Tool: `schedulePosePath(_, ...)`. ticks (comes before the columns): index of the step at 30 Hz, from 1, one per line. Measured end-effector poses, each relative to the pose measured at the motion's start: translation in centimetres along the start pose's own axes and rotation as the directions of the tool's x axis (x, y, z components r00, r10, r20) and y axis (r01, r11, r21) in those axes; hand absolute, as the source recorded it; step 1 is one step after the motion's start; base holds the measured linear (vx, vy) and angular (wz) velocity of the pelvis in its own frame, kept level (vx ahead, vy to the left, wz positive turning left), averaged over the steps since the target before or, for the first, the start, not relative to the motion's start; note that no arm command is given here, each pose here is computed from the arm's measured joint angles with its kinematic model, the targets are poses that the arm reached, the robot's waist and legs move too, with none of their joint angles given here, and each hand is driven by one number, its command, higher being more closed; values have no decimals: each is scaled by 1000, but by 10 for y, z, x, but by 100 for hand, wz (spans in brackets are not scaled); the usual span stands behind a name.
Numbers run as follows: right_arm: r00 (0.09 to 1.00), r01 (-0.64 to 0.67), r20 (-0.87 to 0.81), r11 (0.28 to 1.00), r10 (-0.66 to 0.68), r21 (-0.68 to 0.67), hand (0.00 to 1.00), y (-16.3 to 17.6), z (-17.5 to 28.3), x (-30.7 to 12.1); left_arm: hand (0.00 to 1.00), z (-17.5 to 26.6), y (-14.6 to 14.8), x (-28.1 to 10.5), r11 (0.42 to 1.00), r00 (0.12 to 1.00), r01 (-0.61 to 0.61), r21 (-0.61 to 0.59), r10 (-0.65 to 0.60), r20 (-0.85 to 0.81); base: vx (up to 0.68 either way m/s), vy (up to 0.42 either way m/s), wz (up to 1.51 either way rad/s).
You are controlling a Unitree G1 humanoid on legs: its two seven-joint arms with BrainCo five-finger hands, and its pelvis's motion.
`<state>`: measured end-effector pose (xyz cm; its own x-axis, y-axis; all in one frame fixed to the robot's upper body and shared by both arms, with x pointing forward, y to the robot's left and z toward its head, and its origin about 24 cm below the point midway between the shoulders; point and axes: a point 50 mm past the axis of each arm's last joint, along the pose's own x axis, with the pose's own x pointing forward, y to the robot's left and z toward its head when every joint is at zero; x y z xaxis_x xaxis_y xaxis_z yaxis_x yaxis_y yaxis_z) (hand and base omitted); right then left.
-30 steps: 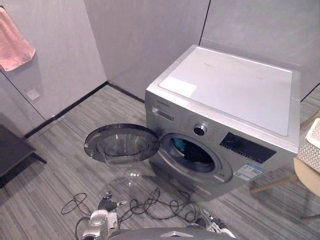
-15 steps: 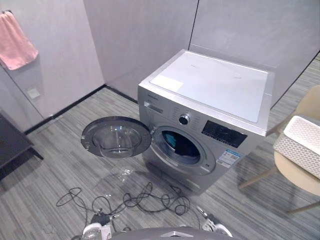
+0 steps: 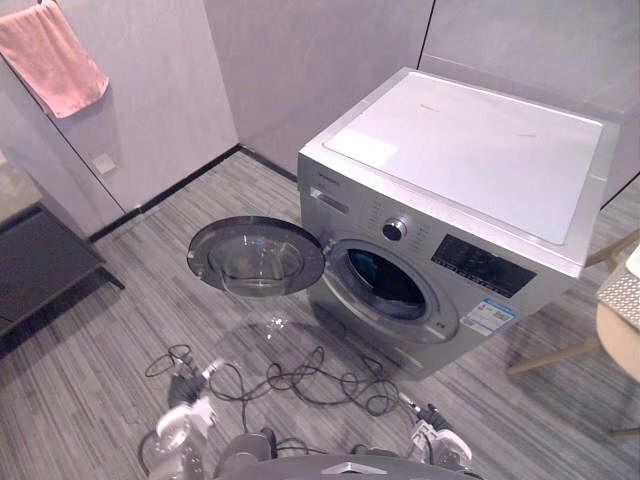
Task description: Pick up the laundry basket with both hands and put the clothes into the washing machine.
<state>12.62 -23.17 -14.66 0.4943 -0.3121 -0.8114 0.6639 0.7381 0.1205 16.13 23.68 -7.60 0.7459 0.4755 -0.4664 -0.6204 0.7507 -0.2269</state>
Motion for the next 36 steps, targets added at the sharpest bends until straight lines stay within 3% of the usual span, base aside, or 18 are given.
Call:
schedulePosePath(5,997,56,-47,998,-56,-1,0,-21,-14,-5,0,76,12,26,995,960,-84,-47,94,262,99,263,23)
schedulePosePath(11,995,87,-45,996,-86,22,0,-30,-12,-5,0,132,-1,24,999,880,-40,10,30,474,-13,141,8)
schedulePosePath(17,991,97,-87,995,-98,-9,0,-37,-23,-9,0,150,-14,35,991,856,-36,131,-37,516,-106,65,3)
schedulePosePath(20,990,105,-96,994,-107,-35,0,-41,-27,-11,0,146,-6,46,987,882,-71,147,-7,471,-75,21,-14)
schedulePosePath(23,991,98,-89,994,-102,-45,0,-40,-24,-10,0,146,0,62,994,911,-79,78,40,411,-31,13,-20)
schedulePosePath(25,993,88,-71,995,-90,-40,0,-35,-17,-7,0,171,-5,76,998,907,-63,14,52,418,4,-4,-11)
schedulePosePath(30,997,-9,76,1000,10,-19,0,4,32,7,0,276,-47,89,999,843,19,-38,4,538,-16,-2,-13)
schedulePosePath(36,977,-116,183,992,107,38,0,38,63,9,0,376,-112,58,993,725,98,62,-114,679,-41,80,-56)
